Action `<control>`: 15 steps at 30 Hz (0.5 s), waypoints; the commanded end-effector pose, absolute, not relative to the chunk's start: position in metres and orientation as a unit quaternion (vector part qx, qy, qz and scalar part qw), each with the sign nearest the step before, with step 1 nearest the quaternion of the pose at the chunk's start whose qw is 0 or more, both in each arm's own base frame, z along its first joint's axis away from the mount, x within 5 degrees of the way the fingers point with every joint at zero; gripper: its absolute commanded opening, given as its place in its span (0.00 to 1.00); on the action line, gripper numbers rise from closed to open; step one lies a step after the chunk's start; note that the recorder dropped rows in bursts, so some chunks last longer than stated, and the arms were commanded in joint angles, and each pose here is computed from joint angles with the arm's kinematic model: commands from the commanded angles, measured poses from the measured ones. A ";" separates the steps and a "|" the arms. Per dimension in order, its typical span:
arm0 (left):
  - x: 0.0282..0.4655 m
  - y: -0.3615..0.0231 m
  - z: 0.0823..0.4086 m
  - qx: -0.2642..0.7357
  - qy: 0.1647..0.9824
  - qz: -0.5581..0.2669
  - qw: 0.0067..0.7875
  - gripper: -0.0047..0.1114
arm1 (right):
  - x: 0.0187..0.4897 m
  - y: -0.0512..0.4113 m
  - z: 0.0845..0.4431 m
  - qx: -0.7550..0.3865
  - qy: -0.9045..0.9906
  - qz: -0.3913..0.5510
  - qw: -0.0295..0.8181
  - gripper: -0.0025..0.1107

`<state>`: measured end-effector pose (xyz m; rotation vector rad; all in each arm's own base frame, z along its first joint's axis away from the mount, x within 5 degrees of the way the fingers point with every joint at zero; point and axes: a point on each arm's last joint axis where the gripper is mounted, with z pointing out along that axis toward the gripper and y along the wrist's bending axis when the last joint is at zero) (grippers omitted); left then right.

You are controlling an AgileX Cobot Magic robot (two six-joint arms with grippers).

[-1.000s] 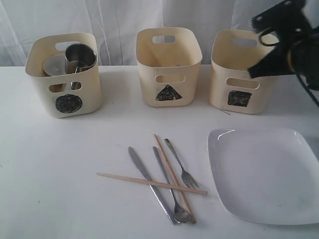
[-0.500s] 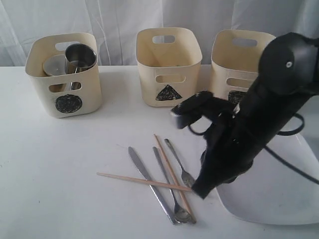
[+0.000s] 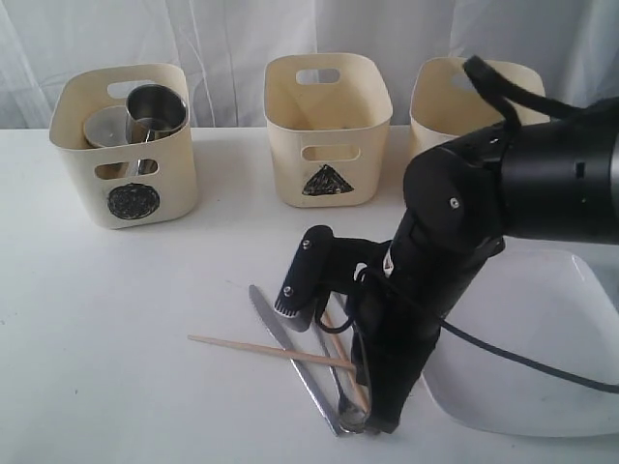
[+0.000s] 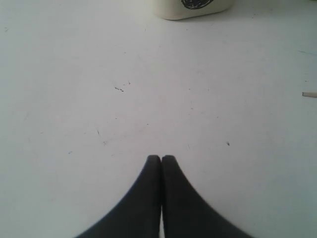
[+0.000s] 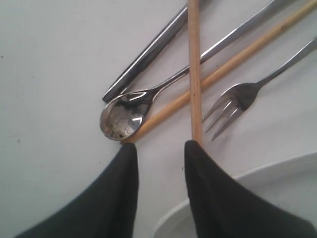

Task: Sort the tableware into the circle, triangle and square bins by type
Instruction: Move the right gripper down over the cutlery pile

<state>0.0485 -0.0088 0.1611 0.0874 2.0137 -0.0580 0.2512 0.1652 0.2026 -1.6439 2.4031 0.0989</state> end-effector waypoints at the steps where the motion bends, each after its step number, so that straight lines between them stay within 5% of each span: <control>1: 0.048 -0.009 0.159 0.031 0.848 -0.031 0.529 0.04 | 0.258 0.169 0.193 -0.571 0.813 0.025 0.115 0.30; 8: 0.048 -0.009 0.159 0.031 0.848 -0.031 0.529 0.04 | 0.262 0.172 0.186 -0.608 0.784 0.019 0.125 0.44; 15: 0.048 -0.009 0.159 0.031 0.848 -0.031 0.529 0.04 | 0.269 0.176 0.171 -0.610 0.782 0.016 0.129 0.44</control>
